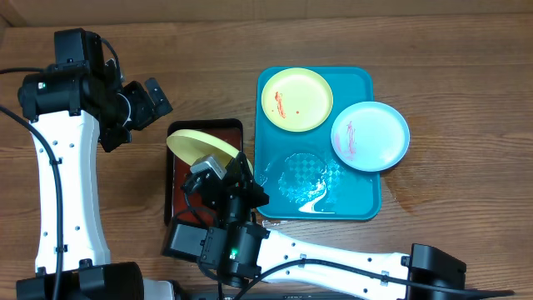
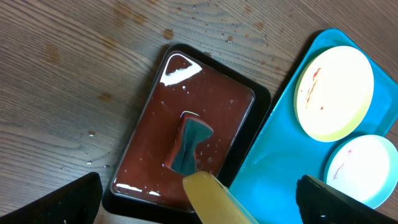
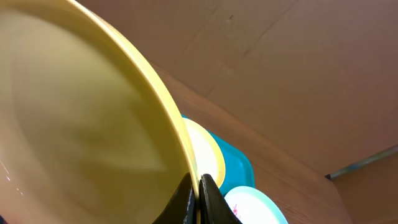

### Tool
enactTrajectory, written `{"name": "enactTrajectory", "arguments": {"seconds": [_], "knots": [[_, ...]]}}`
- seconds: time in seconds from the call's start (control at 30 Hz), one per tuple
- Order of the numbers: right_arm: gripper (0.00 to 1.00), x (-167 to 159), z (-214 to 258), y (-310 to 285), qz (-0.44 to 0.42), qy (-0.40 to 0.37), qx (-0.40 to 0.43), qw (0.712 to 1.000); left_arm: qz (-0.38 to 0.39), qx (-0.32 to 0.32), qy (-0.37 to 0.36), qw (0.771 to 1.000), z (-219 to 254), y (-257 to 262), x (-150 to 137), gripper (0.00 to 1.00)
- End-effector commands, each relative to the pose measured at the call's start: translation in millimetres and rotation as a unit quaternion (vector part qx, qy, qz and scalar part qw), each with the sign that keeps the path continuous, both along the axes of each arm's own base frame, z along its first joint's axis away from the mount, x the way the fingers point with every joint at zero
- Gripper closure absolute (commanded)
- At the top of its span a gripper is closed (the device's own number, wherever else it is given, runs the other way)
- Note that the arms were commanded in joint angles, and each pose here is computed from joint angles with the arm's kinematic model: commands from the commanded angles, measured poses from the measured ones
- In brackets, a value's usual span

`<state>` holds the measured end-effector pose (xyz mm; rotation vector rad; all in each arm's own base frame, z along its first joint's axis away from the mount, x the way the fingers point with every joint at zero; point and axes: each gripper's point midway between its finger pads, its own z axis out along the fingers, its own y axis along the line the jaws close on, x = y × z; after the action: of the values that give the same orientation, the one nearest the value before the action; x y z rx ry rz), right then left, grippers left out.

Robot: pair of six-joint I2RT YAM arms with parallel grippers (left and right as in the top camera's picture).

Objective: Clean dirty plates on tray and stack at the side

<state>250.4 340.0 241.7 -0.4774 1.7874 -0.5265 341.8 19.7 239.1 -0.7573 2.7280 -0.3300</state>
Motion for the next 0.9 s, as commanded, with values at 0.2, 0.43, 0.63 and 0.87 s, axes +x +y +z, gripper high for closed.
{"name": "enactTrajectory", "arguments": {"seconds": [0.2, 0.43, 0.63, 0.87], "knots": [[0.96, 1, 23, -1, -0.008, -0.024, 0.031, 0.999, 0.0, 0.002, -0.012, 1.0, 6, 2, 2, 0.0], [0.96, 1, 24, 0, -0.008, -0.025, 0.036, 0.999, 0.001, 0.002, -0.011, 1.0, 6, 2, 2, 0.0], [0.96, 1, 24, 0, -0.008, -0.025, 0.036, 0.999, 0.0, 0.002, -0.011, 1.0, 6, 2, 2, 0.0], [0.96, 35, -6, -13, -0.033, 0.057, 0.101, 0.993, 0.0, 0.002, -0.012, 1.0, 6, 2, 2, 0.0]]}}
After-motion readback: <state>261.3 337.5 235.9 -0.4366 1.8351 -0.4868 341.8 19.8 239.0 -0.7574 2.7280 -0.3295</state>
